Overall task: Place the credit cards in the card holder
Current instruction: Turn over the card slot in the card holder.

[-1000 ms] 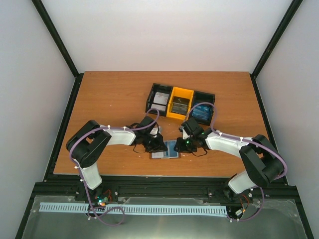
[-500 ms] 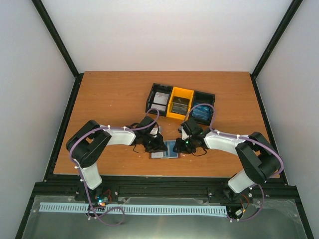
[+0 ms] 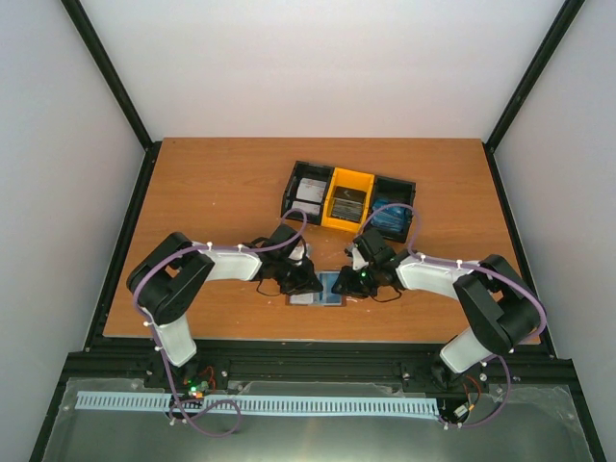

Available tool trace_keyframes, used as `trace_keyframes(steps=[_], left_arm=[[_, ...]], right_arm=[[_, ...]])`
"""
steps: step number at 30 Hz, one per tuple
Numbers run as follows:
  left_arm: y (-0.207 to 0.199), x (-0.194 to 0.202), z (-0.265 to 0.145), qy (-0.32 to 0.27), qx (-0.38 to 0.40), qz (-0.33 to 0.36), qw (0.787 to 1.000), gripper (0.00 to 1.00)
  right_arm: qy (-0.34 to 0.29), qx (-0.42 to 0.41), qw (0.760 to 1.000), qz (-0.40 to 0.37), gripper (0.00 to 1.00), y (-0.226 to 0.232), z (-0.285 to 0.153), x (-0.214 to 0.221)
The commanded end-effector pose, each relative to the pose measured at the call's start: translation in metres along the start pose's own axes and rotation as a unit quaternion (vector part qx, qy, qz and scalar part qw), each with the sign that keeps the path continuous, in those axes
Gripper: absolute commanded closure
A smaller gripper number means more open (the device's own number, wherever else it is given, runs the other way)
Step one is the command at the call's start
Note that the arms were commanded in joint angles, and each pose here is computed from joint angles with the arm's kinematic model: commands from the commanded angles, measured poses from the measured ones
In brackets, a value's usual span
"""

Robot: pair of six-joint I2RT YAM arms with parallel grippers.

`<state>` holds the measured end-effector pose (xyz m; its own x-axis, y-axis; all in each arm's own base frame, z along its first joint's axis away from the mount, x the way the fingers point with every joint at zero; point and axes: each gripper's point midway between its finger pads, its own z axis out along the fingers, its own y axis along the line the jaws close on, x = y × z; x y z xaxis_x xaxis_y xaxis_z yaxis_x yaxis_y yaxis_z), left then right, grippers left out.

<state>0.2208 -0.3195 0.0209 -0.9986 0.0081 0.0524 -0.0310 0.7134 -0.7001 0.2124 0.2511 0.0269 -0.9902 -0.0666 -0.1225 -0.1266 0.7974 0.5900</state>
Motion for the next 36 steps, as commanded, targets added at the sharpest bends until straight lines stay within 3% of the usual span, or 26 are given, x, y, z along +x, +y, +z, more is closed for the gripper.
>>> trace_keyframes(steps=[1,18,31,36], left_arm=[[0.003,-0.001,0.001,-0.011,-0.012,0.008,1.0,0.93],[0.013,0.002,-0.001,-0.019,-0.027,-0.002,0.999,0.94],[0.01,-0.001,-0.007,-0.029,-0.033,0.002,0.999,0.93],[0.007,-0.005,-0.017,-0.039,-0.055,0.007,0.998,0.88]], right_arm=[[0.009,-0.085,0.996,-0.012,0.75,0.031,0.001,0.002],[0.002,-0.205,0.976,0.07,0.69,0.05,-0.014,-0.007],[-0.031,-0.17,0.982,0.077,0.65,0.043,-0.013,-0.023],[-0.03,-0.169,0.983,0.065,0.66,0.044,-0.014,-0.023]])
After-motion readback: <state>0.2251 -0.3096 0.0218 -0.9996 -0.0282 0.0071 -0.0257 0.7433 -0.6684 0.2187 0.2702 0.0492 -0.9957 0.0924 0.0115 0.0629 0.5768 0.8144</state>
